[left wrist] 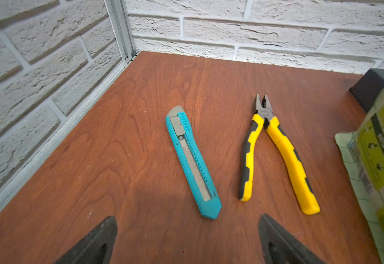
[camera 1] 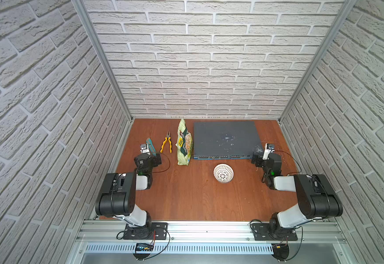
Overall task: Pour the oats into the breakfast bowl
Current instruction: Pick up the oats bag from the center of the board.
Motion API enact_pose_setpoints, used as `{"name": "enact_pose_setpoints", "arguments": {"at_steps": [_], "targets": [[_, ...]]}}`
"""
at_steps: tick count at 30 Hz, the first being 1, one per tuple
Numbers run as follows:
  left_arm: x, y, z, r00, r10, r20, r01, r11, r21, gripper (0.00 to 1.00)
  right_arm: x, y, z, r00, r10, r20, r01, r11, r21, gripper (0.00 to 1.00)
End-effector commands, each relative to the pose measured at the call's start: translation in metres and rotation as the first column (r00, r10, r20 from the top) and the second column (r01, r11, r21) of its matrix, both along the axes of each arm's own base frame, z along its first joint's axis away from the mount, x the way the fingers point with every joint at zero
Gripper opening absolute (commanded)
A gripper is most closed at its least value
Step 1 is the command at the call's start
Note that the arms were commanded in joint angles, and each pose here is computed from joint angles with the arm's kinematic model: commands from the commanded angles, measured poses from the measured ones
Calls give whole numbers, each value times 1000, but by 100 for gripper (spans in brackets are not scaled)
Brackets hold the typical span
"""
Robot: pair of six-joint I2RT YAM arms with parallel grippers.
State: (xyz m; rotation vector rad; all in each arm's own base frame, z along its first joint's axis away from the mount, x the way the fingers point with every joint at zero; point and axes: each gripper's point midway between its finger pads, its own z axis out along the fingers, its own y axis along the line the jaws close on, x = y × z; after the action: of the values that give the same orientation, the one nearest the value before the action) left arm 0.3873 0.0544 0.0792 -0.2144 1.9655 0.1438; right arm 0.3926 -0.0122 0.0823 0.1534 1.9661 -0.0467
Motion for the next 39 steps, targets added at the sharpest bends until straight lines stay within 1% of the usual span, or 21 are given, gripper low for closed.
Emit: {"name": "enact_pose_setpoints", "arguments": {"at_steps": [1, 12, 14, 16, 17, 18, 20, 22, 24, 26, 28, 30, 31, 34, 36, 39], "targets": [[5, -1, 10, 999, -5, 42, 5, 1000, 6, 98, 5, 1, 11, 999, 5, 37, -5, 1000, -13, 100], [5, -1, 10, 999, -7, 42, 7, 1000, 3, 98, 4, 1, 11, 999, 4, 36, -3, 1000, -13, 100], [4, 3, 13, 999, 17, 46, -17, 1000, 6, 98, 3, 1, 11, 999, 6, 40, -5, 1000, -14, 100], [-2, 16, 25, 994, 102, 32, -102, 995, 7, 98, 5, 3, 24, 997, 18, 71, -17, 1000, -11, 100], [-5, 19, 38, 991, 128, 43, -128, 992, 4, 98, 4, 4, 27, 998, 22, 52, -21, 1000, -9, 100], [-9, 21, 51, 989, 143, 45, -143, 990, -2, 98, 4, 3, 40, 999, 12, 53, -12, 1000, -3, 100], [-15, 19, 82, 986, 158, 50, -155, 986, -61, 98, -3, 3, 54, 1000, 2, 8, -2, 1000, 30, 100], [-17, 4, 113, 993, 108, 54, -99, 983, -156, 98, -11, 10, 73, 1000, 20, 8, -20, 994, 105, 100], [-17, -15, 151, 996, 43, 80, -23, 970, -242, 98, -25, 21, 87, 999, 49, -7, -47, 979, 199, 99], [-19, -34, 180, 996, -21, 82, 46, 949, -311, 98, -34, 34, 110, 996, 86, 4, -83, 952, 295, 100], [-21, -58, 200, 993, -105, 61, 120, 921, -371, 98, -45, 50, 127, 989, 149, 1, -137, 912, 386, 100], [-23, -90, 210, 974, -225, 11, 209, 883, -420, 98, -54, 65, 140, 976, 216, -5, -191, 871, 453, 100], [-24, -113, 213, 953, -303, -25, 263, 864, -430, 98, -59, 74, 147, 966, 259, -19, -218, 846, 487, 100], [-22, -153, 213, 903, -416, -109, 343, 850, -400, 98, -69, 85, 156, 947, 316, -55, -243, 818, 522, 100], [-14, -166, 208, 884, -437, -166, 352, 856, -379, 98, -72, 88, 161, 939, 336, -66, -254, 812, 526, 100], [4, -162, 187, 881, -388, -270, 288, 894, -342, 97, -76, 92, 166, 931, 357, -75, -267, 806, 529, 100]]}}
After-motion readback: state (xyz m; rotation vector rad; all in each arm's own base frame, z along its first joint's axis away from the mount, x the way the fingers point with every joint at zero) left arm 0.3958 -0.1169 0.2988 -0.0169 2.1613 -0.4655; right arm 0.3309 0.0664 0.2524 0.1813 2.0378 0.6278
